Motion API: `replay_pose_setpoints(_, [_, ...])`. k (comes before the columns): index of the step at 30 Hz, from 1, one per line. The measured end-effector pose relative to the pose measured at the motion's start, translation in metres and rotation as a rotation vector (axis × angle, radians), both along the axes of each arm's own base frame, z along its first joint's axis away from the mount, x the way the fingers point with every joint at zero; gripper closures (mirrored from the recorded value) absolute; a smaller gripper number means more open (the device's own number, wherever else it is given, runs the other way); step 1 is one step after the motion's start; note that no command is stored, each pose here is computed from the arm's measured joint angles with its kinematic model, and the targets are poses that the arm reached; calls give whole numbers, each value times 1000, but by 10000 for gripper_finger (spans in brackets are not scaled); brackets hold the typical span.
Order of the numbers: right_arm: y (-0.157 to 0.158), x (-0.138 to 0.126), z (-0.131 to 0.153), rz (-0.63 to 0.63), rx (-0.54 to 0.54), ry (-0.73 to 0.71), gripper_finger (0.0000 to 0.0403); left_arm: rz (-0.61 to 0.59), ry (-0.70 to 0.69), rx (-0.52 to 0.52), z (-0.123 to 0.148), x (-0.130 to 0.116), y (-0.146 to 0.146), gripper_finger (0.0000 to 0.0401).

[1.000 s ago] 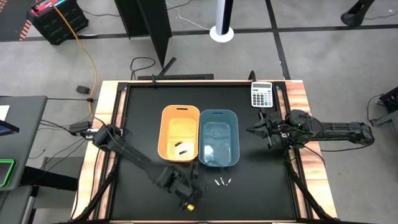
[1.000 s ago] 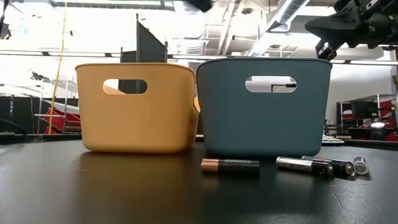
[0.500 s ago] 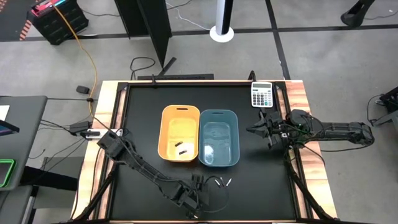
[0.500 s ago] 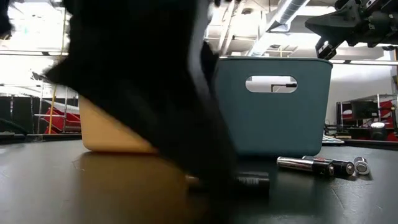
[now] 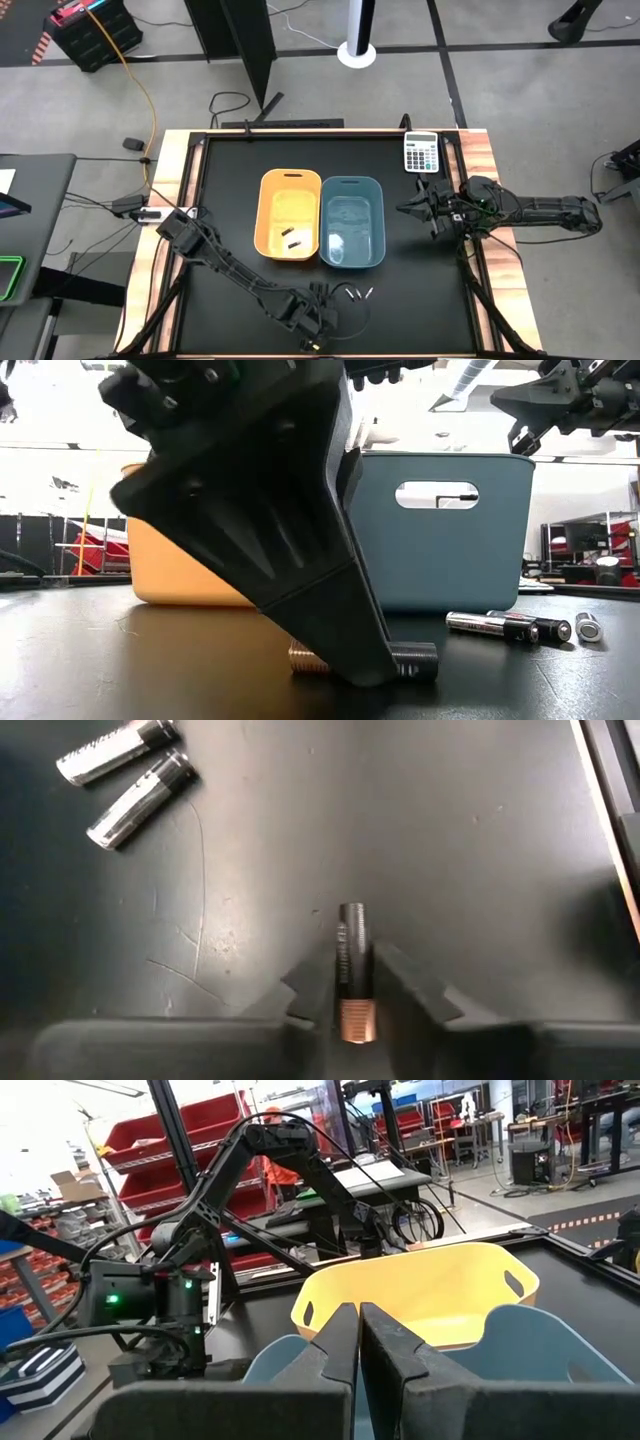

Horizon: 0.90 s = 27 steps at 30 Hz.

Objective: Sort batteries
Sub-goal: Put the black battery into the yellow bin

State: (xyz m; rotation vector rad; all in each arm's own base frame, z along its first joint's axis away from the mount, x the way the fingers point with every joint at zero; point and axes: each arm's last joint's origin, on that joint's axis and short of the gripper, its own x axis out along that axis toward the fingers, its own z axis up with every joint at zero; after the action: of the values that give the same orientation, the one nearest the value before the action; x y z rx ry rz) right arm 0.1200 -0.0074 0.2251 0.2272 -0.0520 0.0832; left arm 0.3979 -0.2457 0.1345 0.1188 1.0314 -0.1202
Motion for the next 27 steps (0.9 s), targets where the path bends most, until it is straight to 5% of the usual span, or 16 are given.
replay_pose_setpoints(5, [0, 0, 0, 0, -1, 1, 369, 2, 43, -30, -2, 1, 5, 385])
replay_pose_setpoints(27, [0, 0, 0, 0, 0, 1, 369, -22, 74, -27, 16, 9, 6, 385])
